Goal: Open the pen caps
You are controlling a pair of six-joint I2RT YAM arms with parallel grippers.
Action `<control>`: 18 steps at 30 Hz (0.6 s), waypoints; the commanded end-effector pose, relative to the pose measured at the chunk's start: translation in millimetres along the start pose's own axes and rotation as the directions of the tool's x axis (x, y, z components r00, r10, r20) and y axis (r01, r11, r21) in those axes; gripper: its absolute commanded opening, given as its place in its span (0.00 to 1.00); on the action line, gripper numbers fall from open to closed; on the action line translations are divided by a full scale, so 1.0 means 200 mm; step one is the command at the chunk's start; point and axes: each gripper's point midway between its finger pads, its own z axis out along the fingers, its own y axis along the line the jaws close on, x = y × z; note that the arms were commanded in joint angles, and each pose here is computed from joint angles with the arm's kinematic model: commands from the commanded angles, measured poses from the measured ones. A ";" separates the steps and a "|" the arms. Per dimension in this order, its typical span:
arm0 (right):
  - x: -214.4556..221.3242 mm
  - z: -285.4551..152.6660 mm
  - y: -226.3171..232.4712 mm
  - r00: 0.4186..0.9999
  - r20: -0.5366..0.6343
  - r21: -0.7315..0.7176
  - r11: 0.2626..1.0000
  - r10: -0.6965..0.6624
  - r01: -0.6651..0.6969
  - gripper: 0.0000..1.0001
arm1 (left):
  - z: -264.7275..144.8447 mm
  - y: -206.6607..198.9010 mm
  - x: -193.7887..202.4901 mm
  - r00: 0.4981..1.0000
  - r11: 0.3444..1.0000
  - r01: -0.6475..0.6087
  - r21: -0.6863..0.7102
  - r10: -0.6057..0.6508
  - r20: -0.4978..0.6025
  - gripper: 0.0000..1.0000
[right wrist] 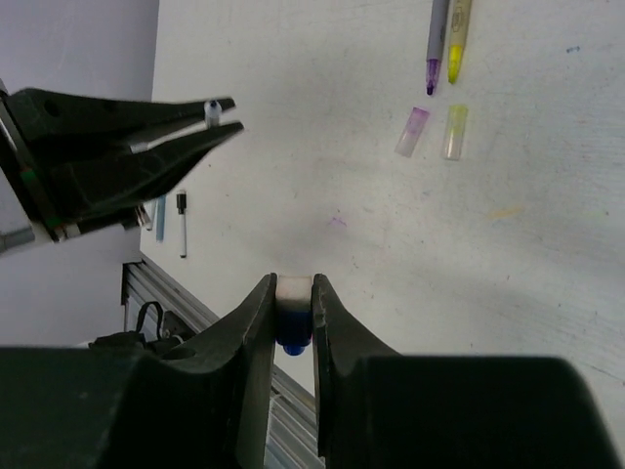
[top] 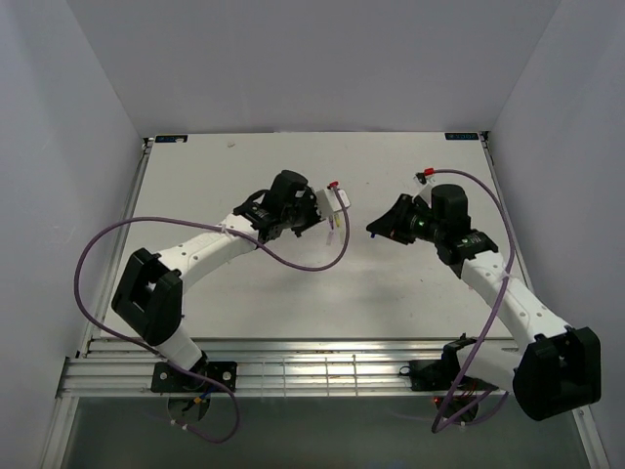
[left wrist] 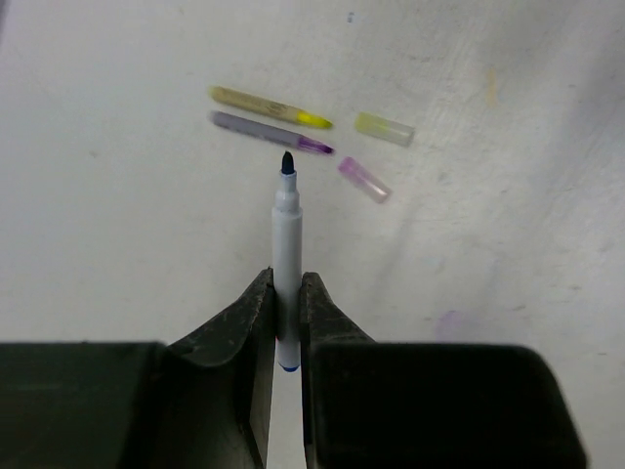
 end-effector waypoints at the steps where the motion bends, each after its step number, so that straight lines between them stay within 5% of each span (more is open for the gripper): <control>1: -0.02 -0.14 0.07 0.996 0.055 -0.048 0.996 0.075 -0.073 0.08 | -0.02 0.27 -0.08 0.909 0.917 -0.391 -0.072 0.398 0.122 0.00; 7: 0.07 -0.32 0.18 0.983 -0.083 0.053 0.985 0.167 -0.163 0.08 | -0.07 0.49 -0.06 0.707 0.723 -0.668 -0.173 0.690 0.155 0.00; 10: -0.05 -0.43 0.31 0.991 -0.030 0.036 0.991 0.132 -0.131 0.08 | -0.05 0.55 -0.07 0.654 0.676 -0.717 -0.169 0.736 0.174 0.00; 12: -0.09 -0.43 0.35 0.986 -0.053 0.031 0.987 0.159 -0.157 0.08 | 0.05 0.53 0.02 0.671 0.690 -0.721 -0.061 0.717 0.188 0.00; 18: 0.01 -0.38 0.37 0.937 -0.241 0.028 0.966 0.254 -0.255 0.08 | 0.13 0.62 0.05 0.613 0.621 -0.784 0.013 0.769 0.182 0.00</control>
